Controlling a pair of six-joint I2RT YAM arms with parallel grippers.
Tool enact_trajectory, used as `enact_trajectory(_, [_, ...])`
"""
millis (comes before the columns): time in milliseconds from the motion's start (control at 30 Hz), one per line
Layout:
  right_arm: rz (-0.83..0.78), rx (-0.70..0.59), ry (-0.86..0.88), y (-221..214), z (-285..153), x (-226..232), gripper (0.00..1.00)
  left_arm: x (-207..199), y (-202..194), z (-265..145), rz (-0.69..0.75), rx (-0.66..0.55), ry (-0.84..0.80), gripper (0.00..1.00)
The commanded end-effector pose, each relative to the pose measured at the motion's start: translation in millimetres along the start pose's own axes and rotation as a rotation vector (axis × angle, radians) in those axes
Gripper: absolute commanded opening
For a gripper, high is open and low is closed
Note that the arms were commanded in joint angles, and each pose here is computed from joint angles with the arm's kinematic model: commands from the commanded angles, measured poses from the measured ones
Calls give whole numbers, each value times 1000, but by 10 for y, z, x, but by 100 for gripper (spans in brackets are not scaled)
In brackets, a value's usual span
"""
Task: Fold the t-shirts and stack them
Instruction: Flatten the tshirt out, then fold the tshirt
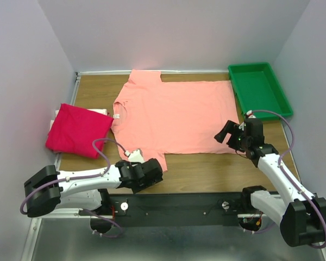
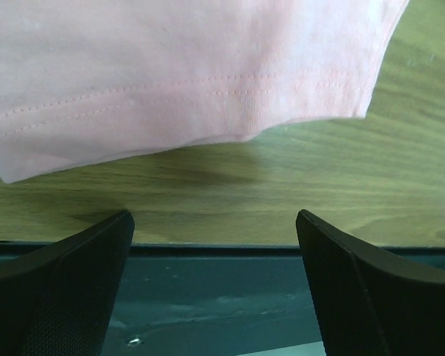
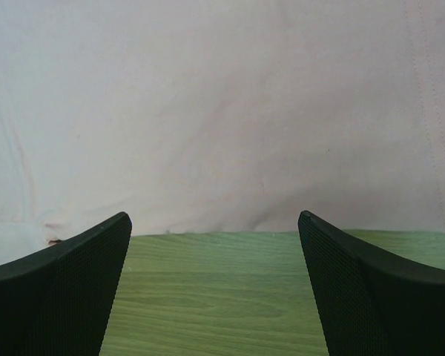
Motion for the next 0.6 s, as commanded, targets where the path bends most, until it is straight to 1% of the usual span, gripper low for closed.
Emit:
enact_trajectory(0, [7,6,30,-36,-11,27,100,22,230,136,-159,-153,25,97])
enact_trajectory(67, [2,7,39,-36,-18,34,100,-23,426,246,-164,-204,14,96])
enact_trajectory(133, [-1,-5,40,-25,-34,36,100,-46,520,304,-143,-187,35,94])
enact_trajectory(167, [3,-6,35,-34,-34,26,100,2,595,381,-137,-198,93,91])
enact_trajectory(267, [0,-14,38,-20,-47,32,100,-38,653,469,-120,-194,161,88])
enact_trajectory(300, [0,-16,39,-22,-50,32,100,-48,653,489,-117,-189,176,84])
enact_trajectory(333, [-1,-20,41,-14,-56,39,100,-100,656,495,-98,-181,173,82])
enact_trajectory(367, [-1,-21,36,-18,-57,32,100,-75,643,546,-84,-172,211,81])
enact_trajectory(400, [-2,-21,32,-18,-53,27,100,-80,636,563,-80,-164,225,74])
enact_trajectory(467, [0,-19,23,-25,-46,14,100,-108,637,585,-62,-156,245,68])
enact_trajectory(500, [0,-18,19,-25,-38,7,100,-72,617,608,-53,-143,273,57])
enact_trajectory(567, [1,-13,11,-31,-25,-4,100,-65,592,604,-45,-127,276,53])
Point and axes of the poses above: each gripper's point midway between its finger pads, its own z axis out along the fingers, its own x axis along the line the jaws close on, y = z × x, the point moved 7 cm from there along -z, back along the fingers, and after that the axes turned 3 degrees about -z, right-handed, at the moved point
